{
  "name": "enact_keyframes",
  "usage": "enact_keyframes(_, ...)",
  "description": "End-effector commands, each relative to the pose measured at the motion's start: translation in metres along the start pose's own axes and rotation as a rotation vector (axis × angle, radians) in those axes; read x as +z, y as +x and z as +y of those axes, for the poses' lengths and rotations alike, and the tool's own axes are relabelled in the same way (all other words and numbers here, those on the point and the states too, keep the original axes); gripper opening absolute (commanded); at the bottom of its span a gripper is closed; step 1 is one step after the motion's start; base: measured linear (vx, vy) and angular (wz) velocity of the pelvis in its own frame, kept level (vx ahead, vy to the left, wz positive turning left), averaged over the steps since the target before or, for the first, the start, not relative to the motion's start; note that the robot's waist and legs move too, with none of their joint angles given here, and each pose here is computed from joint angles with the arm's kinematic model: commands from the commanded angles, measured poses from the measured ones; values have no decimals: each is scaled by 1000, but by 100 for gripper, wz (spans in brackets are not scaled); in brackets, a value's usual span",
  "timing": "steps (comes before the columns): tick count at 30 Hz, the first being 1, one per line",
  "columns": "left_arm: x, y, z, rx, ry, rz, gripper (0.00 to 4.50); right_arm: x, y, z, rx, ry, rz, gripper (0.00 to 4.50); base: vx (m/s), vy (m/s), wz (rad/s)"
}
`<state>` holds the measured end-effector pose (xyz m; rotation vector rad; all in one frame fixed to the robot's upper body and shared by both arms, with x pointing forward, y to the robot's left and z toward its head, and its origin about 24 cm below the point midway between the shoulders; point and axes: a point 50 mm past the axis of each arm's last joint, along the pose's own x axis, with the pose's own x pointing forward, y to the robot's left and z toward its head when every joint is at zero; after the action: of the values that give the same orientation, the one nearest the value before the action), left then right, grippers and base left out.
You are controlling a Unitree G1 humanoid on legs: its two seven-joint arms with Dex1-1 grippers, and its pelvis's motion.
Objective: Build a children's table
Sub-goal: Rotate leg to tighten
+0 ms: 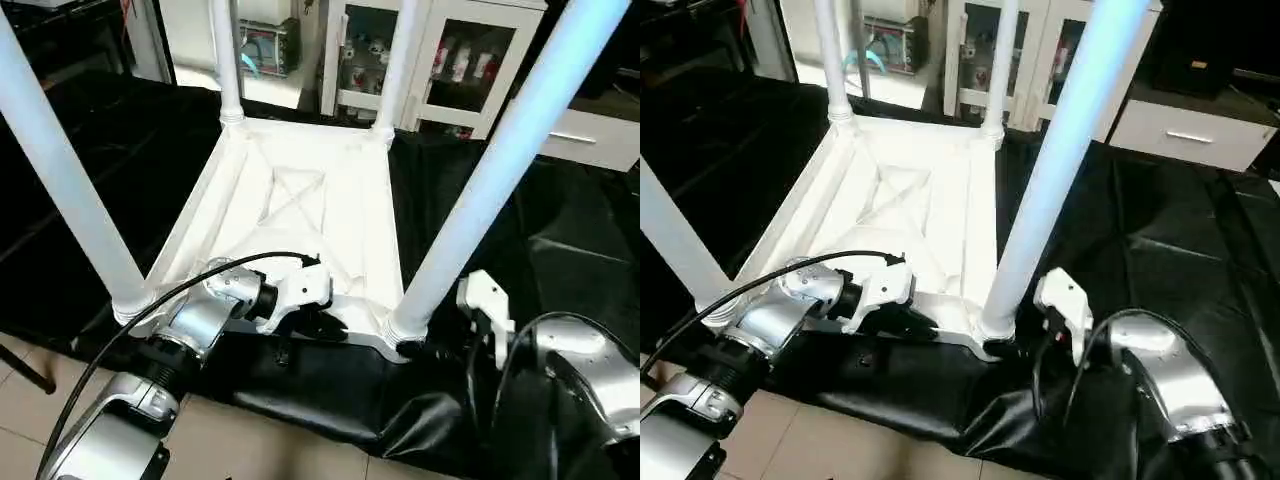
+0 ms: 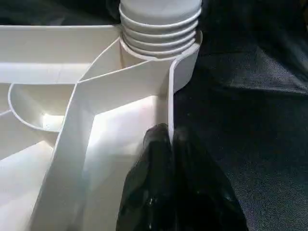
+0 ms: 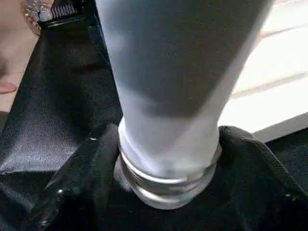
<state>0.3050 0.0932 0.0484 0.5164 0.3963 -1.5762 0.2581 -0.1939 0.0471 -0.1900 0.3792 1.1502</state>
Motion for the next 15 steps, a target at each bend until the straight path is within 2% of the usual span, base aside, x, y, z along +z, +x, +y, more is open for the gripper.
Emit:
enact_keyframes(1,-14,16,-16,-131,-35,68,0,3,0,-2,15,-12,-19,286,0,0,0)
enact_keyframes(15,-17,16,-18,-145,-45,85,0,-1,-1,0,52,-5,-27,274,0,0,0)
